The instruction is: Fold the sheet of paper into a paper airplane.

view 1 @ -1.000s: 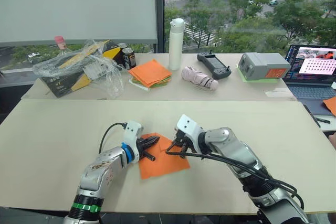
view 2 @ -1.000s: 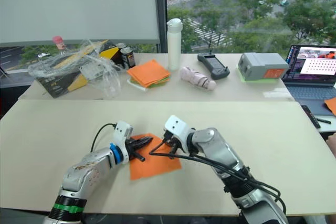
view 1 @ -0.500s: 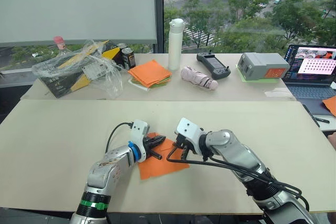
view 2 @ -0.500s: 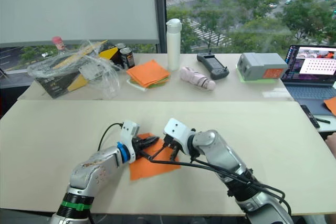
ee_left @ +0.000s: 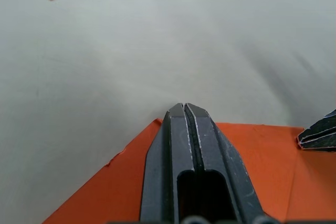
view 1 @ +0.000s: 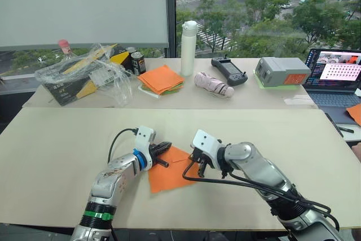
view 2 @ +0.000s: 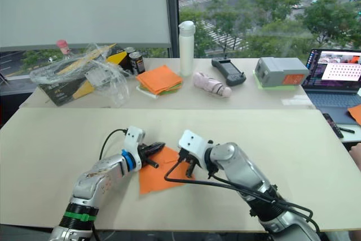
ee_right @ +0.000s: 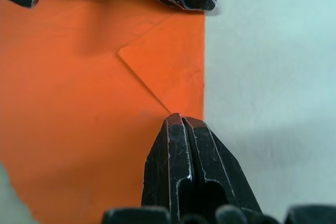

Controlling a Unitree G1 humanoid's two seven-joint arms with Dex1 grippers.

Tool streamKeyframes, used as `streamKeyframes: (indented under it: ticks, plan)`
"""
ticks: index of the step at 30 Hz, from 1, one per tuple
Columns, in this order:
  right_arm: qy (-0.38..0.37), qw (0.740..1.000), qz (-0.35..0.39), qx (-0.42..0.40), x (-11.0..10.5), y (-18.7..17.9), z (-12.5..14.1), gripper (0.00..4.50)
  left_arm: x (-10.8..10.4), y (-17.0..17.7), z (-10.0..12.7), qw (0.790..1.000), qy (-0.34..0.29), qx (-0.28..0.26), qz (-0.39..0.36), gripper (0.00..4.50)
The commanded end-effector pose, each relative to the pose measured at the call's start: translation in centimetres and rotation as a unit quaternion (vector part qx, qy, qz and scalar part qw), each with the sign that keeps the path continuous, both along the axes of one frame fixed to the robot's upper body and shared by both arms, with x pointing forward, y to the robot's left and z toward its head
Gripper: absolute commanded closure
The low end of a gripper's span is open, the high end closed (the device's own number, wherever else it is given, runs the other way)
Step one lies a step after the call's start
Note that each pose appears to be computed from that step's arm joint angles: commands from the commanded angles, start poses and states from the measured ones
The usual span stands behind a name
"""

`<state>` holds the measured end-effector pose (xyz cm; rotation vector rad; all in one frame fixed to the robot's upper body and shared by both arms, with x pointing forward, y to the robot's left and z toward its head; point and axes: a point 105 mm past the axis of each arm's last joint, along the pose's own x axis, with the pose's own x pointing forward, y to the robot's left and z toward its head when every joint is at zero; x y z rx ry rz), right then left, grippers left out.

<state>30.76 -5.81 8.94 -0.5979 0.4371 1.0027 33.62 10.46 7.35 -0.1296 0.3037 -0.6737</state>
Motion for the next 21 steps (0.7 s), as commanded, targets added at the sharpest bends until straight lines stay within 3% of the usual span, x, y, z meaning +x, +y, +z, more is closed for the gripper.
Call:
streamKeyframes:
  ticks: [1, 6, 14, 21]
  plan:
    - [0.027, 0.999, -0.026, -0.001, 0.0, -0.6, -1.3, 4.46, -0.5, 0.1, -1.3, 1.000, 0.019, 0.014, 0.002, 4.50]
    - [0.006, 0.998, -0.049, 0.028, 1.4, 0.3, -0.1, 4.46, -0.5, -0.2, -1.3, 1.000, 0.020, 0.010, 0.002, 4.50]
    - [0.001, 0.997, -0.014, 0.075, 1.1, 2.1, 2.9, 4.46, -0.6, 0.0, -1.3, 1.000, 0.020, 0.009, 0.010, 4.50]
    - [0.002, 0.998, -0.005, 0.056, 1.2, 2.8, 1.1, 4.46, -0.6, 0.0, -1.1, 1.000, 0.018, 0.008, 0.012, 4.50]
